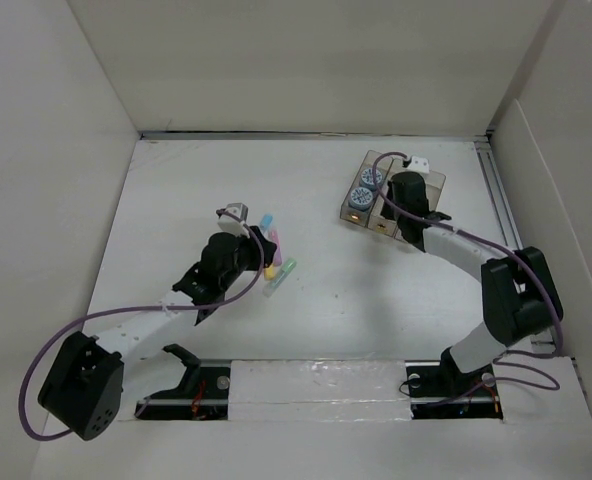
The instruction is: Organize the desk
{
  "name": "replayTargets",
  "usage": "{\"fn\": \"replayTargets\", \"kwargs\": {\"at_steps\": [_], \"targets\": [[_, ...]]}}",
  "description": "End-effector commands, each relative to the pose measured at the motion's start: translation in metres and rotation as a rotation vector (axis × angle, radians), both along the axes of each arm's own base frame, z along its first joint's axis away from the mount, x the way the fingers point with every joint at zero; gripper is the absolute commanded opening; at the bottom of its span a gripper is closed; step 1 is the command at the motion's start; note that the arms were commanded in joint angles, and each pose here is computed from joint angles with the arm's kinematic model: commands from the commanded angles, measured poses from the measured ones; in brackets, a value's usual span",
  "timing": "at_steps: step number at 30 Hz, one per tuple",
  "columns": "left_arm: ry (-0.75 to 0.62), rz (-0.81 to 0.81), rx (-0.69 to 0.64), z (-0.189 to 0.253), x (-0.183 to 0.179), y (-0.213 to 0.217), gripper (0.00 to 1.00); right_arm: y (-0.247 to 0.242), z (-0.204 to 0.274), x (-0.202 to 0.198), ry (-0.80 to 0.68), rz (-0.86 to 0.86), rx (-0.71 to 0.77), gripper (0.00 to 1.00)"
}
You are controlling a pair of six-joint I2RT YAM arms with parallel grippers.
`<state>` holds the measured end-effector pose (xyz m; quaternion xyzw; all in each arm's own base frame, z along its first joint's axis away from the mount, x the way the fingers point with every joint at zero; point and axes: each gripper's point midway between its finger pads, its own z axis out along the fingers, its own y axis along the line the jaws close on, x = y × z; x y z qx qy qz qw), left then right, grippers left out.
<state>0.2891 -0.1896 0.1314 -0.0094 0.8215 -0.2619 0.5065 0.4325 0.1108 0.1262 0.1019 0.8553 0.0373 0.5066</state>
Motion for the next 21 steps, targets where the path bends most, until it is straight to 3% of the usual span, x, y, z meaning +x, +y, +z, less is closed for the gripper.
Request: {"fn": "replayTargets", "kwargs": {"at_steps": [1,4,5,8,12,13,15,16,17,18,20,21], "targets": [[-0.009,-0.022,0.007,0.011,0.008,-0.008,0.37,0.004,0.027,0.02,-0.076,-0.011,0.04,0.17],[0.032,-0.03,0.037,0.001,0.007,-0.009,0.37,0.004,0.028,0.022,-0.078,0.003,0.058,0.4],[0.046,-0.047,0.045,-0.005,0.005,-0.01,0.39,0.006,0.032,0.021,-0.08,0.014,0.067,0.54],[0.077,-0.117,0.056,-0.018,-0.008,-0.019,0.46,0.005,0.045,0.014,-0.111,0.016,0.079,0.7],[0.054,-0.072,0.168,-0.023,-0.02,-0.025,0.45,0.019,0.074,-0.009,-0.183,0.067,0.124,0.71],[0.068,-0.066,0.2,-0.027,-0.025,-0.025,0.45,0.028,0.086,-0.023,-0.215,0.098,0.147,0.7],[0.066,-0.047,0.234,-0.028,-0.029,-0.028,0.45,0.04,0.101,-0.039,-0.266,0.146,0.185,0.57],[0.084,-0.036,0.245,-0.032,-0.031,-0.025,0.46,0.044,0.111,-0.055,-0.301,0.178,0.209,0.46],[0.1,-0.026,0.246,-0.037,-0.032,-0.022,0.46,0.057,0.114,-0.068,-0.31,0.229,0.221,0.25],[0.116,-0.023,0.256,-0.044,-0.034,-0.021,0.45,0.062,0.12,-0.078,-0.328,0.258,0.236,0.17],[0.14,-0.009,0.256,-0.05,-0.036,-0.018,0.45,0.071,0.132,-0.106,-0.37,0.324,0.251,0.07],[0.155,0.003,0.265,-0.055,-0.037,-0.016,0.45,0.07,0.136,-0.113,-0.384,0.33,0.249,0.07]]}}
